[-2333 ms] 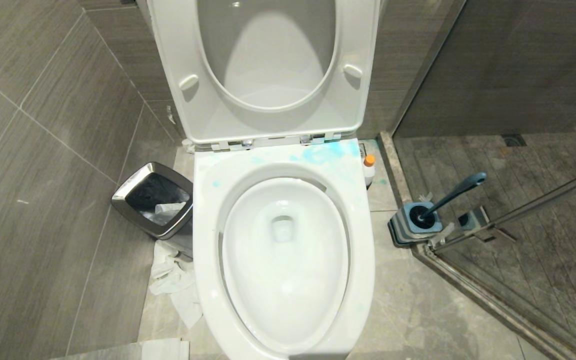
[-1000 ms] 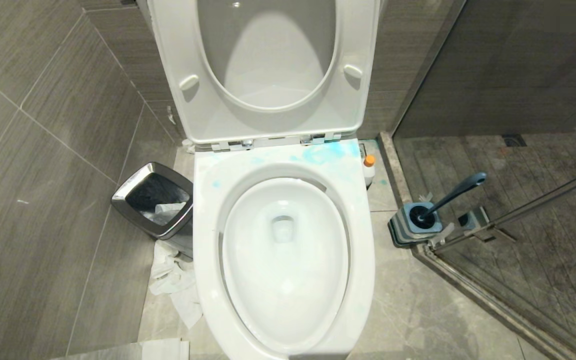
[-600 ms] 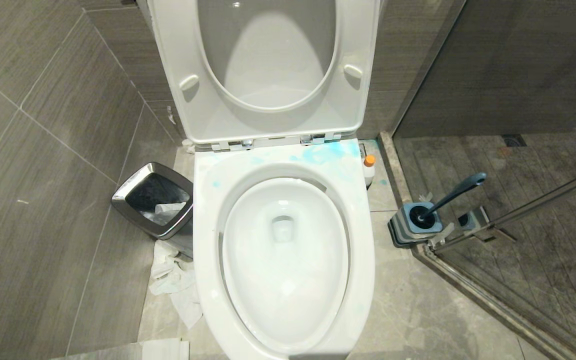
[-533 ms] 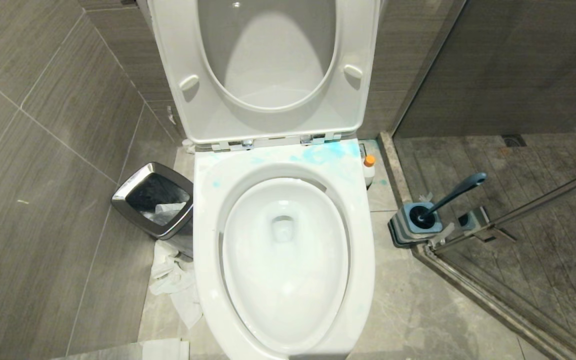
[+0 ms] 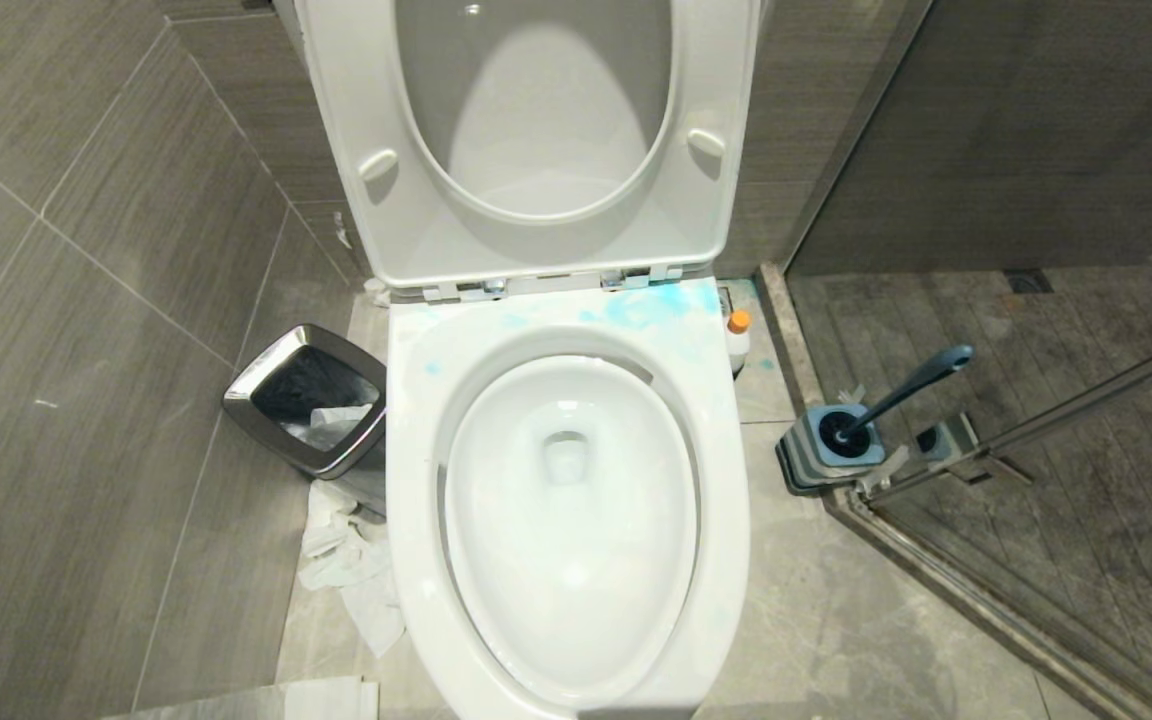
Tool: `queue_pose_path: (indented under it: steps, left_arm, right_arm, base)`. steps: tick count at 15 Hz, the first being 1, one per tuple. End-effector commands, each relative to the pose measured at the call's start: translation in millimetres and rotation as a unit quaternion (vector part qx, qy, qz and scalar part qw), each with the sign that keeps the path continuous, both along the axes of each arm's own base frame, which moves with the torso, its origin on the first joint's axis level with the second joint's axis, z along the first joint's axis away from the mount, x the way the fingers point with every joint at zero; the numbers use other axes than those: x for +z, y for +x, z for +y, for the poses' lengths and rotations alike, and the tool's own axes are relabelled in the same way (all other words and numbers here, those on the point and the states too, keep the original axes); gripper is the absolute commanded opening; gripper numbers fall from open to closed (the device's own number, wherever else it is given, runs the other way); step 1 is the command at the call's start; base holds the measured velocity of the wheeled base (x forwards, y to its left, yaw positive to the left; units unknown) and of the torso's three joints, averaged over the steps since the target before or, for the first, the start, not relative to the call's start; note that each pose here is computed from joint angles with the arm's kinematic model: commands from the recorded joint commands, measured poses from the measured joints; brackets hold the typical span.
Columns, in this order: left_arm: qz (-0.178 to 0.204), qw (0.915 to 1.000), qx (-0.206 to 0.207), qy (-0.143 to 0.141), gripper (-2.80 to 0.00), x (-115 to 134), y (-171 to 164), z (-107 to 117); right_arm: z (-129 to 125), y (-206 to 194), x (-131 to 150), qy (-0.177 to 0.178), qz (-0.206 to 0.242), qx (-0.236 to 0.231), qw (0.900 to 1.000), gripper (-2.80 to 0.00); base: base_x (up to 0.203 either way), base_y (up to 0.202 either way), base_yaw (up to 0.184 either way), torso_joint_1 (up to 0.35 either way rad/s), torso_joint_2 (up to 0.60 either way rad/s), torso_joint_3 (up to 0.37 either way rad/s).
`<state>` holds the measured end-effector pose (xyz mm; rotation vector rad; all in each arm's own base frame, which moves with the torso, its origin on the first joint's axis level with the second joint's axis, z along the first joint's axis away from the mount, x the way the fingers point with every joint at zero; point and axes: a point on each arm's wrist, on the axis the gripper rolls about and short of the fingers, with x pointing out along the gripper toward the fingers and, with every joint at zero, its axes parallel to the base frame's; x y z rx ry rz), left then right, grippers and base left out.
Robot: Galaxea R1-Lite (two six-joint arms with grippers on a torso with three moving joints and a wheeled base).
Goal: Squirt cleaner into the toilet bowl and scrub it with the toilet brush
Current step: Pour in the cleaning agent
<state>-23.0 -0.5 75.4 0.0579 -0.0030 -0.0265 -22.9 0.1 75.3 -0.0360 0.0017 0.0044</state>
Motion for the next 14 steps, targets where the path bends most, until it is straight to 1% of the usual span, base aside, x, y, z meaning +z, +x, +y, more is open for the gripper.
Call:
queue_pose_path:
  steps: [1,14]
  left_arm:
    - [0.001,0.9999,0.0,-0.012,-2.8,0.2,0.2,0.0]
    - [0.001,0.9999,0.0,-0.011,-2.8,0.2,0.2,0.0]
  right_arm:
    - [0.0,0.0,0.3,0.0,0.0,0.001,1.0,-2.8]
    - [0.0,0.1,-0.2,0.0,0.001,0.001,1.0,-2.8]
  base:
    - [0.0,0.0,0.0,0.0,0.0,0.0]
    - [0.0,0.0,0.0,0.0,0.0,0.0]
